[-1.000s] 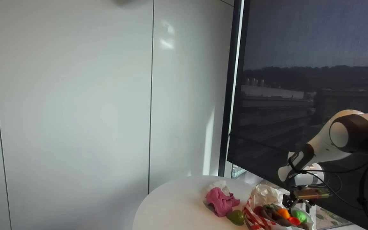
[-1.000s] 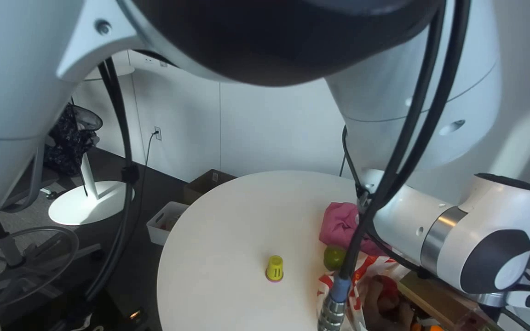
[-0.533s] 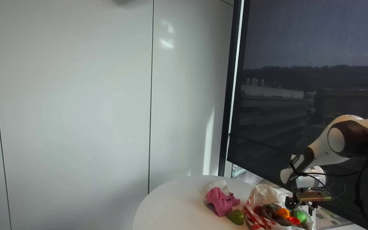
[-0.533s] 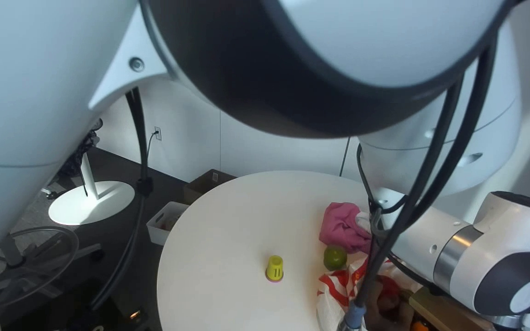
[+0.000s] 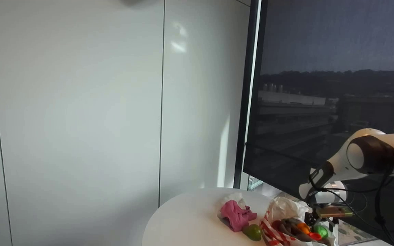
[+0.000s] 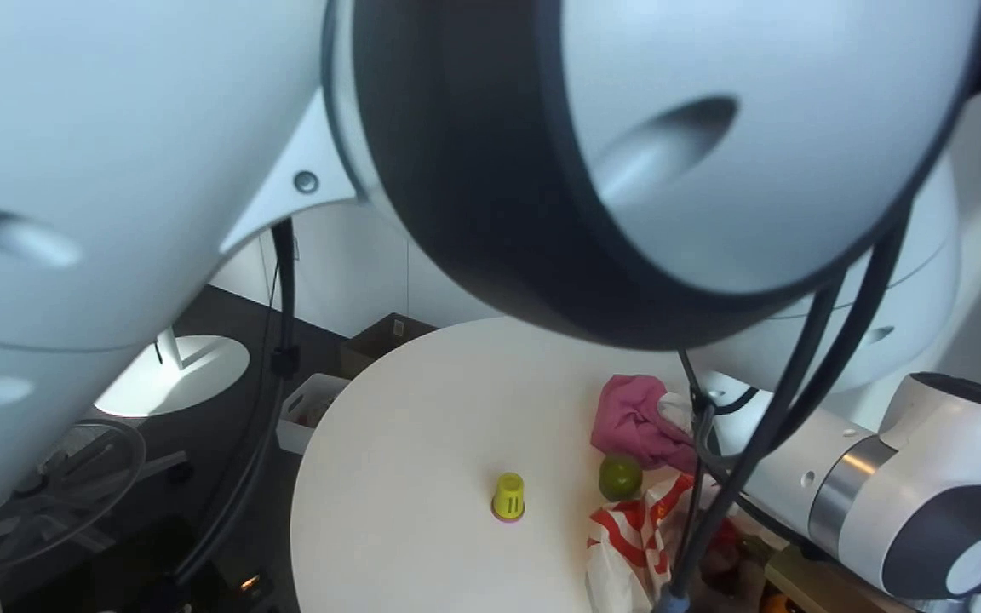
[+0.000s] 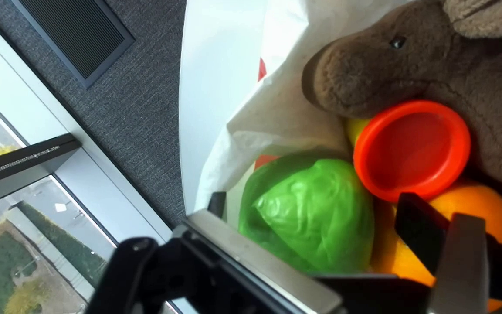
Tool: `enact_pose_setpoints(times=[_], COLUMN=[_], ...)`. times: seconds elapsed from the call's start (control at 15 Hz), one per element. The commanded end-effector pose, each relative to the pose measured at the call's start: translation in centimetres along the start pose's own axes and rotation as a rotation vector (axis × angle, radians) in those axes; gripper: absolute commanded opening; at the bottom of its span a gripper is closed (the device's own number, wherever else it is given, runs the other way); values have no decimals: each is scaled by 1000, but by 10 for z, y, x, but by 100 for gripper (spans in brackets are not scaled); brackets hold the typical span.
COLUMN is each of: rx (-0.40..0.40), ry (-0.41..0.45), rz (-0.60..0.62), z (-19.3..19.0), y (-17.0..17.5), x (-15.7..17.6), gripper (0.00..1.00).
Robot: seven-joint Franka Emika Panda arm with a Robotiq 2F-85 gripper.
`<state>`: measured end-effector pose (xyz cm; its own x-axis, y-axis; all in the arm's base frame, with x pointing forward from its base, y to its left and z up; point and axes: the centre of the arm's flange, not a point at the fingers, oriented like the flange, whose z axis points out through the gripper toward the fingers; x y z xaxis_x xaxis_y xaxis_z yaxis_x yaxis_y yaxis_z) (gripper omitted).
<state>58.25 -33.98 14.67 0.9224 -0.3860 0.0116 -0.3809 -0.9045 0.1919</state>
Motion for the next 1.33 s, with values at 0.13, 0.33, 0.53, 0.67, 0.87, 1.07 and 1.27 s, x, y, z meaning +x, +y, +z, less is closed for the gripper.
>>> enact_pose_setpoints(times=[0.13, 0.33, 0.53, 0.67, 0.87, 1.07, 1.27], rx=[4, 7, 8, 10, 7, -6, -63], ry=[18, 21, 24, 27, 31, 78, 150], rz=[-17, -29, -42, -46, -53, -110, -233], z=[4, 3, 1, -4, -28, -68, -118], y=[5, 6, 6, 6, -2, -23, -66], x=[19, 21, 21, 19, 14, 2, -12], gripper=[72, 61, 47, 47, 47, 47, 47])
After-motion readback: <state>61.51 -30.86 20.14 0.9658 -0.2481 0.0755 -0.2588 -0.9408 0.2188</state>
